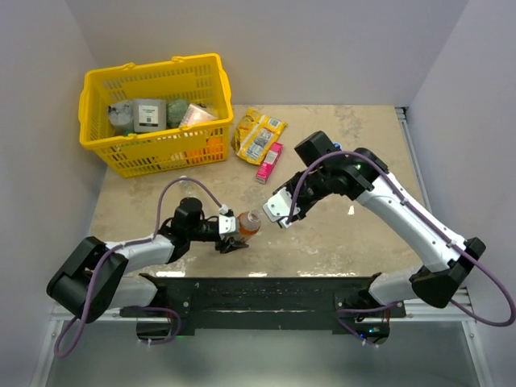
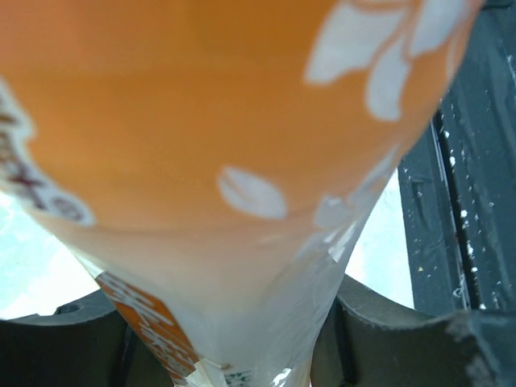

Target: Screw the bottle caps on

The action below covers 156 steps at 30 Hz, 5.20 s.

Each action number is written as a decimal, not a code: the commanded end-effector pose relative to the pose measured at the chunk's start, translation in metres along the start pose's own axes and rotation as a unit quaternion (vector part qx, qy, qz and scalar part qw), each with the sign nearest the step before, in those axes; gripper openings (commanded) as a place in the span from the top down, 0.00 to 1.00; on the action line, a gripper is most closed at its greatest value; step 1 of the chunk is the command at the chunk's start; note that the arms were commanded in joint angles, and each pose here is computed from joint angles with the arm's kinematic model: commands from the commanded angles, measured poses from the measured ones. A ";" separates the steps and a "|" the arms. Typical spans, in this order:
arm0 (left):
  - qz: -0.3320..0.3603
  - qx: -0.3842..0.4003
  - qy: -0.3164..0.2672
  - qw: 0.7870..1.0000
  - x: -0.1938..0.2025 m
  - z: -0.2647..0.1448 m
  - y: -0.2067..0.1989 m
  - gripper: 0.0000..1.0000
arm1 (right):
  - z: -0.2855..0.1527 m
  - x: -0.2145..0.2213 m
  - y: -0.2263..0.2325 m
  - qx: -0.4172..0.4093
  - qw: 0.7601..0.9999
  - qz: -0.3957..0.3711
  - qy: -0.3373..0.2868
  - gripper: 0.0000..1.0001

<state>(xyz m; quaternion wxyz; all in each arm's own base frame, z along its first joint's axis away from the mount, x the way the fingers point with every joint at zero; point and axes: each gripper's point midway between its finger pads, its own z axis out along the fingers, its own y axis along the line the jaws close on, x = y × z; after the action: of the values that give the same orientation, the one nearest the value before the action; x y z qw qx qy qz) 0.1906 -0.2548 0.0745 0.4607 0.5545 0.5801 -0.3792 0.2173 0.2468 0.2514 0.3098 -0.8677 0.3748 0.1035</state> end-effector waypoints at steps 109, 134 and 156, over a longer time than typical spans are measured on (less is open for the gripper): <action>-0.006 -0.236 -0.119 0.964 -0.056 0.005 0.074 1.00 | 0.065 -0.052 -0.025 -0.079 0.889 0.445 0.073 0.77; -0.157 -0.378 -0.090 0.908 -0.026 -0.006 0.120 1.00 | 0.065 -0.048 -0.059 0.008 0.869 0.486 0.095 0.62; 0.044 -0.060 -0.021 0.997 -0.018 0.027 0.032 1.00 | -0.040 -0.075 -0.049 0.082 0.992 0.088 -0.047 0.23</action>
<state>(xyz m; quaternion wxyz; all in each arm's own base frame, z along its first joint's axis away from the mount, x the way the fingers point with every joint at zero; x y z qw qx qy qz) 0.2503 -0.2630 0.0737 0.5406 0.4161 0.6654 -0.3030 0.2006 0.2602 0.3392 0.3737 -0.7035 0.5898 0.1328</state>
